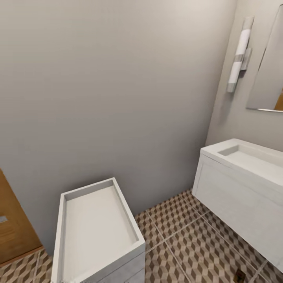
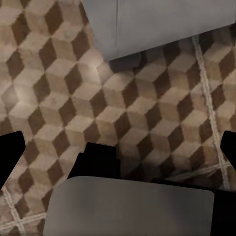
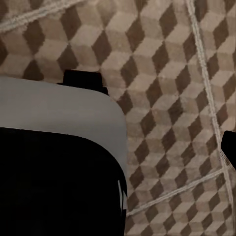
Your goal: Take the four mousetraps from the cabinet in the bathroom and place them on the bathroom floor. Make sure all four end up on the same floor surface, and ensure that at least two of them are either under or directly next to the same bathroom sink.
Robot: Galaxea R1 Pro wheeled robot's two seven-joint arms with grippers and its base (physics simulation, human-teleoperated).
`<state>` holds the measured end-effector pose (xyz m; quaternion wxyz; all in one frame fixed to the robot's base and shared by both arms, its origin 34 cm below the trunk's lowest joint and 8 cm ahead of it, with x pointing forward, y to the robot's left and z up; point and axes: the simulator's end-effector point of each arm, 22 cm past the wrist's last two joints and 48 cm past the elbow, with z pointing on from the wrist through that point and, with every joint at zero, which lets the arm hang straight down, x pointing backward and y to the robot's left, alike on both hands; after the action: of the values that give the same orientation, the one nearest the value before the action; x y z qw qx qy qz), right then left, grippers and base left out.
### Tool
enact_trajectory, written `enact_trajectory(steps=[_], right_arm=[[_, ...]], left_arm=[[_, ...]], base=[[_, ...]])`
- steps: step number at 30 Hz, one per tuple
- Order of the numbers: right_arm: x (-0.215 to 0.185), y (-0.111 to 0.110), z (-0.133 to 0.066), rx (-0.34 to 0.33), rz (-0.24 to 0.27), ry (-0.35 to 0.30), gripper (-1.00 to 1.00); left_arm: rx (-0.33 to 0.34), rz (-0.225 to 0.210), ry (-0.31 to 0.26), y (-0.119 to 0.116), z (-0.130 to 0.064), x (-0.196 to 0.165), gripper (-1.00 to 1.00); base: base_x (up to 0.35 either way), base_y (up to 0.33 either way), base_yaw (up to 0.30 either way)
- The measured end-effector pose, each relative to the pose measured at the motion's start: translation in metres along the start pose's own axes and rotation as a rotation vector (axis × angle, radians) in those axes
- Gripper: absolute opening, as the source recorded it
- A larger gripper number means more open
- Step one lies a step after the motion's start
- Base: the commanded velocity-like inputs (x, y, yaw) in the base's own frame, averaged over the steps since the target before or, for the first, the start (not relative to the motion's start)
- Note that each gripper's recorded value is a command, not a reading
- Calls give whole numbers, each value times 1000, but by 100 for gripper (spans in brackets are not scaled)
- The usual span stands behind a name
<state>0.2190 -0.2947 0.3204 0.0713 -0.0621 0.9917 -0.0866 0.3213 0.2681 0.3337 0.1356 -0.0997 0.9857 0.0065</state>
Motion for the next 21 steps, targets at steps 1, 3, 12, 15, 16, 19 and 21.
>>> enact_trajectory(steps=[1,3,12,15,16,19,21], right_arm=[[0,0,0,0,0,0,100],[0,0,0,0,0,0,100],[0,0,0,1,0,0,100],[0,-1,0,1,0,0,100],[0,-1,0,2,0,-1,100],[0,-1,0,2,0,-1,100],[0,-2,0,4,1,0,100]], left_arm=[[0,0,0,0,0,0,100],[0,1,0,0,0,0,100],[0,1,0,0,0,0,100],[0,0,0,0,0,0,100],[0,0,0,0,0,0,100],[0,0,0,0,0,0,100],[0,1,0,0,0,0,100]], base=[[0,0,300],[0,0,300],[0,0,300],[0,0,300],[0,0,300],[0,0,300],[0,0,300]])
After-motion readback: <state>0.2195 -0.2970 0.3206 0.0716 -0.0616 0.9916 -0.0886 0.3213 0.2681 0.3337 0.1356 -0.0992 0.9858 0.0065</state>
